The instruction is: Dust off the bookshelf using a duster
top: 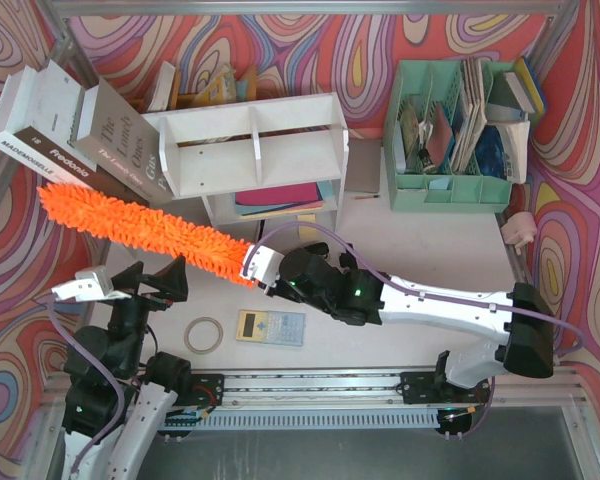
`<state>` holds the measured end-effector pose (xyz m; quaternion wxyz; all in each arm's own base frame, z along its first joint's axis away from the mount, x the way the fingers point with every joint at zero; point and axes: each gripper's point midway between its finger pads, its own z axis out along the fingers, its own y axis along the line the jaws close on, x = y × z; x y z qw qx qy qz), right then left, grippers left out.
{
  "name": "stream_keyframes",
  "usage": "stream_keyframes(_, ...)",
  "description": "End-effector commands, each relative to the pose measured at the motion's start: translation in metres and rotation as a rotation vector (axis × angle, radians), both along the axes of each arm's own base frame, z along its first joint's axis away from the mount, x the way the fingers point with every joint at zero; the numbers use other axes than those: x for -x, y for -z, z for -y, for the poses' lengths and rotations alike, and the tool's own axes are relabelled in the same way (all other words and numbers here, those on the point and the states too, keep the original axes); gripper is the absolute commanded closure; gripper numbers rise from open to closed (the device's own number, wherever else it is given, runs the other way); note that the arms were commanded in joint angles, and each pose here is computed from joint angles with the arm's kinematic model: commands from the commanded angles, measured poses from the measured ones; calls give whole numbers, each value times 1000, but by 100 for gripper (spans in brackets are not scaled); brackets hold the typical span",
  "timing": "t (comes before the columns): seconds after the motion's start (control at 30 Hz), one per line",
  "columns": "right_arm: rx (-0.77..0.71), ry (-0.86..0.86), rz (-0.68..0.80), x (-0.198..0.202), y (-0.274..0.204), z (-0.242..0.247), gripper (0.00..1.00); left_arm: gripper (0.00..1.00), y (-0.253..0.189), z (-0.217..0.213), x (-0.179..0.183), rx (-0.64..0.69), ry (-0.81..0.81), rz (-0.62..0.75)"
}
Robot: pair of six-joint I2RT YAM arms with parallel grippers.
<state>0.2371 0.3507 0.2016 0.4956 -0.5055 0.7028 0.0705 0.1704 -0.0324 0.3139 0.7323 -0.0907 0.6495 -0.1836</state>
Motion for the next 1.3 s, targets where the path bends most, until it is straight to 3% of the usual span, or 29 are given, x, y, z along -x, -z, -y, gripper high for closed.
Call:
stream_keyframes(0.0, -197, 9, 121, -7, -84, -12, 100, 2, 3, -3, -3, 9, -21, -9)
stream_keyframes(0.17, -216, 13, 125, -6, -90, -10, 100, 2, 3, -3, -3, 10, -23, -10)
stream_keyframes(0.43, -97, 58, 21, -2, -18, -2, 100, 2, 4, -2, -4, 8, -23, -16)
stream_keyframes(0.6, -71, 75, -9, 2, 3, 5, 100, 2, 4, -2, -5, 10, -22, -16)
stream_keyframes(0.73, -82, 72, 16, -1, -9, 2, 100, 2, 4, -2, -5, 8, -21, -20)
stream_keyframes(1.1, -198, 8, 154, -6, -96, -20, 100, 2, 3, -4, -3, 13, -31, -14)
stream_keyframes(1.27, -189, 11, 140, -4, -87, -18, 100, 2, 3, -5, -3, 15, -35, -14)
